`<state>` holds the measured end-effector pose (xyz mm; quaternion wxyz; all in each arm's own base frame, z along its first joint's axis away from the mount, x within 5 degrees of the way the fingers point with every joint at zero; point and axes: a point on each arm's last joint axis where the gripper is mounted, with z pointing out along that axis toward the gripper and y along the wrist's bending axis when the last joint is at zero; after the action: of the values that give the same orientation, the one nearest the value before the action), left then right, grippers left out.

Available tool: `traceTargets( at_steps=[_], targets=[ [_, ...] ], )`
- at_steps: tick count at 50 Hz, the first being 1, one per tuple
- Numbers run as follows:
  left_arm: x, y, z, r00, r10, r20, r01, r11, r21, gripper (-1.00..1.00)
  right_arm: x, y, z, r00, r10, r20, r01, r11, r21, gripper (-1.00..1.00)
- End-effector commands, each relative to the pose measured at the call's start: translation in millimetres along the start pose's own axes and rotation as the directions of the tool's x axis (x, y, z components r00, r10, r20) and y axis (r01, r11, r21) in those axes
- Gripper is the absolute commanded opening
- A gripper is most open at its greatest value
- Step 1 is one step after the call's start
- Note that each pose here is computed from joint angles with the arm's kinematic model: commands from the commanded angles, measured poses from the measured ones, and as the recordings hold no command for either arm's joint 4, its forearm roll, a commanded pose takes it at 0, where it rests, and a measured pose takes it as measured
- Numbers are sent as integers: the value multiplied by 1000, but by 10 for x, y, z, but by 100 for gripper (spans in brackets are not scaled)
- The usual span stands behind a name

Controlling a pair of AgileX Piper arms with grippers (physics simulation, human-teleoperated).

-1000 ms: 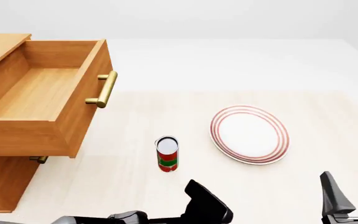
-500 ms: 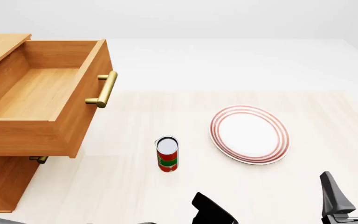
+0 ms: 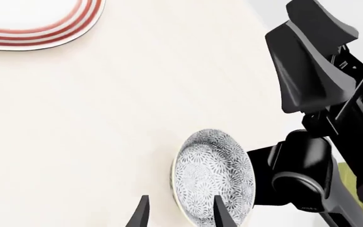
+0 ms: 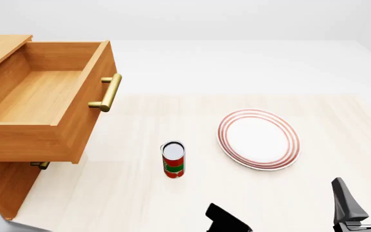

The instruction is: Put the bowl in the top drawer of the cabinet.

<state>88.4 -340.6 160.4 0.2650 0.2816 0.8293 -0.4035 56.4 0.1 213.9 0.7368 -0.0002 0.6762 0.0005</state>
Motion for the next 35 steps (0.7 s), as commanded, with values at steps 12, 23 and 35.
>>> traceTargets(
  at_steps=[12, 23, 35],
  targets=[
    [132, 68, 211, 998, -63, -22, 63, 998, -12, 100, -1, 0, 0, 1000, -1, 0, 1, 1000, 0, 100],
    [215, 61, 268, 996, -80, -36, 80, 997, -7, 100, -1, 0, 0, 1000, -1, 0, 1, 1000, 0, 100],
    [267, 42, 388, 995, -89, -50, 89, 996, -7, 100, -1, 0, 0, 1000, -1, 0, 1, 1000, 0, 100]
  ],
)
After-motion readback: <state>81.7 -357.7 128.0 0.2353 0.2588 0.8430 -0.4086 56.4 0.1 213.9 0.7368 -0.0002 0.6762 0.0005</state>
